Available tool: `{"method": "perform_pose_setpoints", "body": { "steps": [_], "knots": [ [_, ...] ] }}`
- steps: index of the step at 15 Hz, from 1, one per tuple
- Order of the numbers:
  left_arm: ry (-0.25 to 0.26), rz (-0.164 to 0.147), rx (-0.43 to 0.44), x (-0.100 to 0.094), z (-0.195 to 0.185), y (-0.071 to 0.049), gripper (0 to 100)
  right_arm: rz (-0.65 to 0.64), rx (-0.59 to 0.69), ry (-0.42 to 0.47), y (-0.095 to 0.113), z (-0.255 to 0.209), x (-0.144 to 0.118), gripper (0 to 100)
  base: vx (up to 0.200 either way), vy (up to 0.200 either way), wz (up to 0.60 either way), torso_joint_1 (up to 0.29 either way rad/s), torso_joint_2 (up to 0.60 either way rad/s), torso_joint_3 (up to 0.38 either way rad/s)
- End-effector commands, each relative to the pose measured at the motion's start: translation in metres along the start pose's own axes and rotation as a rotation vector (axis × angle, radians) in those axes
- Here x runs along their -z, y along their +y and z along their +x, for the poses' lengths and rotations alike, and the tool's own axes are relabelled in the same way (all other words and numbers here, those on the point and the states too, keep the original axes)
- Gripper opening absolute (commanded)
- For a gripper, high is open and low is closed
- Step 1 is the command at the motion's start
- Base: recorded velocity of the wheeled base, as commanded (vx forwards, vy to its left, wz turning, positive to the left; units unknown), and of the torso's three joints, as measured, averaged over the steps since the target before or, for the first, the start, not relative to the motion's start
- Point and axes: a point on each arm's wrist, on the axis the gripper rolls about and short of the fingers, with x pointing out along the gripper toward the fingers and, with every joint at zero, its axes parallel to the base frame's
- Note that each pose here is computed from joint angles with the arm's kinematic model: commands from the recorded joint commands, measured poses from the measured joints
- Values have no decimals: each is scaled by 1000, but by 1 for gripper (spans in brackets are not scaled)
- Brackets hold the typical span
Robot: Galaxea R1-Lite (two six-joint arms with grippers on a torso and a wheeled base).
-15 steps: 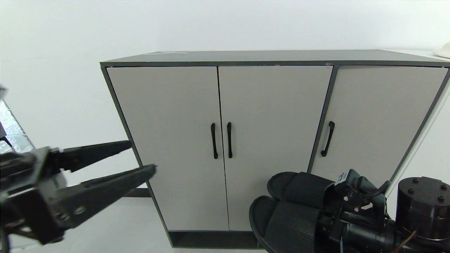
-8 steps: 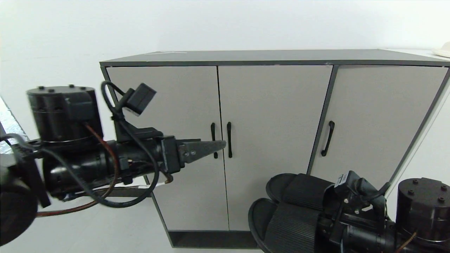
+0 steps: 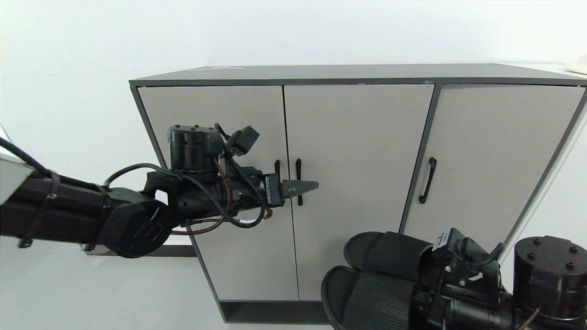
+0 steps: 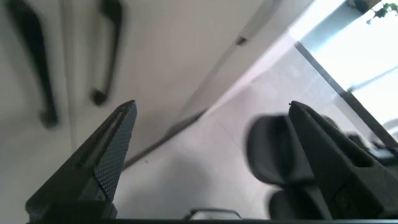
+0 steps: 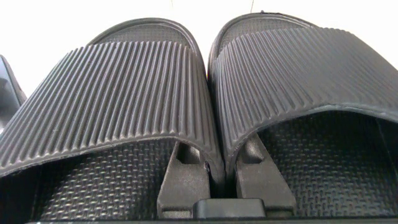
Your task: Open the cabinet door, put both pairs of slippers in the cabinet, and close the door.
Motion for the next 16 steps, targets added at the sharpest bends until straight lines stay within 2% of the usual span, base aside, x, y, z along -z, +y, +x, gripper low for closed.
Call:
{"method": "perform_pose_setpoints", "body": {
  "steps": [1, 6, 13, 16],
  "knots": [
    [27, -23, -27, 8, 15, 18, 100, 1, -1, 5, 0, 1, 1, 0, 0, 0, 0, 0, 0, 0],
    [6, -11, -22, 1, 33, 26, 100, 3, -1, 14, 0, 3, 3, 0, 0, 0, 0, 0, 0, 0],
    [-23, 1, -15, -9, 46, 30, 100, -2, 0, 12, 0, 2, 3, 0, 0, 0, 0, 0, 0, 0],
    [-32, 8, -5, -13, 49, 28, 100, -2, 2, 12, -1, 1, 3, 0, 0, 0, 0, 0, 0, 0]
  ]
}}
